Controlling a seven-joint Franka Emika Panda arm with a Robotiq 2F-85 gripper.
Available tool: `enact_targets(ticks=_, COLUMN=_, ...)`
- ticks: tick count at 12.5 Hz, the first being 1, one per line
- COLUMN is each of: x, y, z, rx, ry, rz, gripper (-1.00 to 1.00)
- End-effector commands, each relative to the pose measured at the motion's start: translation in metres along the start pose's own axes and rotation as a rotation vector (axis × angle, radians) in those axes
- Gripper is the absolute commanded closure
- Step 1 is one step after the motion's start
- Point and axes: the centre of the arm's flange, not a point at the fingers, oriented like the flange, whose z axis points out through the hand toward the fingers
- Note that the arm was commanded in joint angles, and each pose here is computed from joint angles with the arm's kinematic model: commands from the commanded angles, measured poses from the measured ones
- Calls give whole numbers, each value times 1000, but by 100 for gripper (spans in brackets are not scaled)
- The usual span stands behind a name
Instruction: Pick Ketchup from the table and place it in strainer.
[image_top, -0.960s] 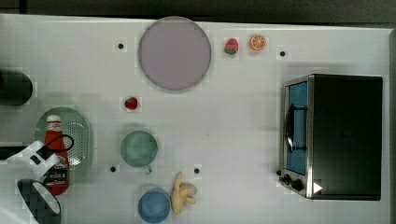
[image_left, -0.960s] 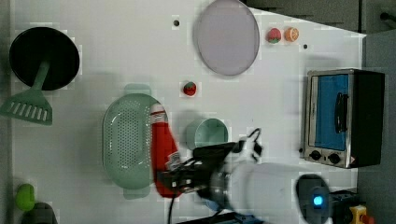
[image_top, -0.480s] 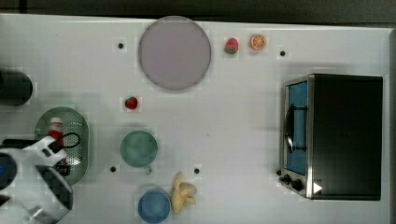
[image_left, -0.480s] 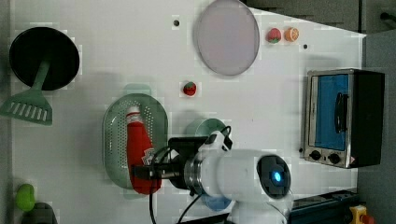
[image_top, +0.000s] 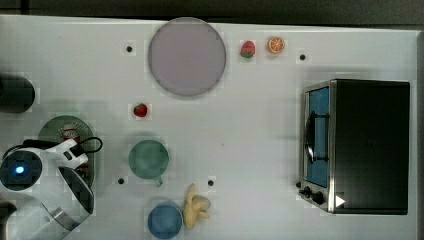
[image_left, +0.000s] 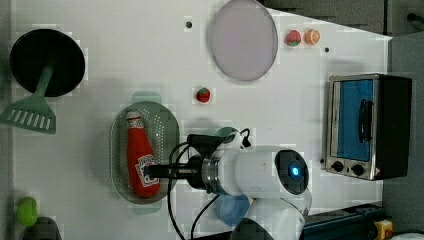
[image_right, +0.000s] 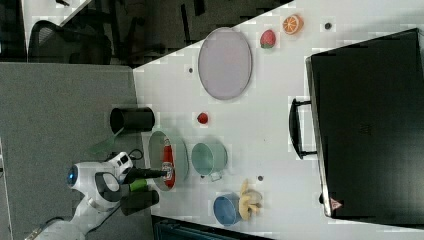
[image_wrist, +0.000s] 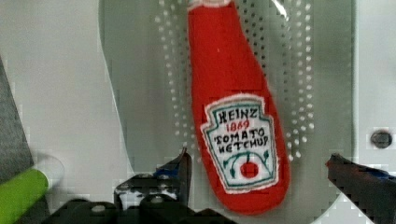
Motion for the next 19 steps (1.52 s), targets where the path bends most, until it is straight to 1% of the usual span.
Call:
enact_targets(ticks=1, x=22, y=-3, z=-72, rx=48, ry=151, rz=84, gripper=-100)
enact_targets(ticks=3, x=40, y=16, z=-112, rx=32, ry=223, rz=131, gripper=-100)
enact_targets(ticks=5, x=61, y=53, z=-154, rx=-23, ry=275, rz=215, gripper=-100)
enact_targets(ticks=7, x=81, y=104, z=-202, rx=-82, ry=319, rz=328, gripper=-100)
enact_targets(ticks=9, x=89, y=155, z=-256, rx=-126, ry=356, rz=432, gripper=-100)
enact_targets(ticks=10, x=88, y=180, z=-282, rx=-146, ry=361, rz=481, gripper=-100)
enact_targets(ticks=11, x=84, y=204, z=-306, rx=-164, ry=353, rz=536, gripper=-100)
enact_targets(ticks=13, x=73, y=238, z=-354, rx=-174, ry=350, rz=606, gripper=-100)
enact_targets(ticks=15, x=62, y=261, z=-391, rx=-183, ry=327, rz=605, gripper=-100)
enact_targets(ticks=16, x=57, y=273, z=-402, rx=-191, ry=301, rz=608, gripper=-100)
enact_targets(ticks=17, x=52, y=285, z=-408, rx=-191, ry=264, rz=625, gripper=-100)
enact_targets(ticks=18, x=51, y=294, z=-412, rx=-163, ry=238, rz=651, gripper=-100)
enact_targets(ticks=19, x=51, y=300, z=-414, rx=-136, ry=232, rz=666, gripper=-100)
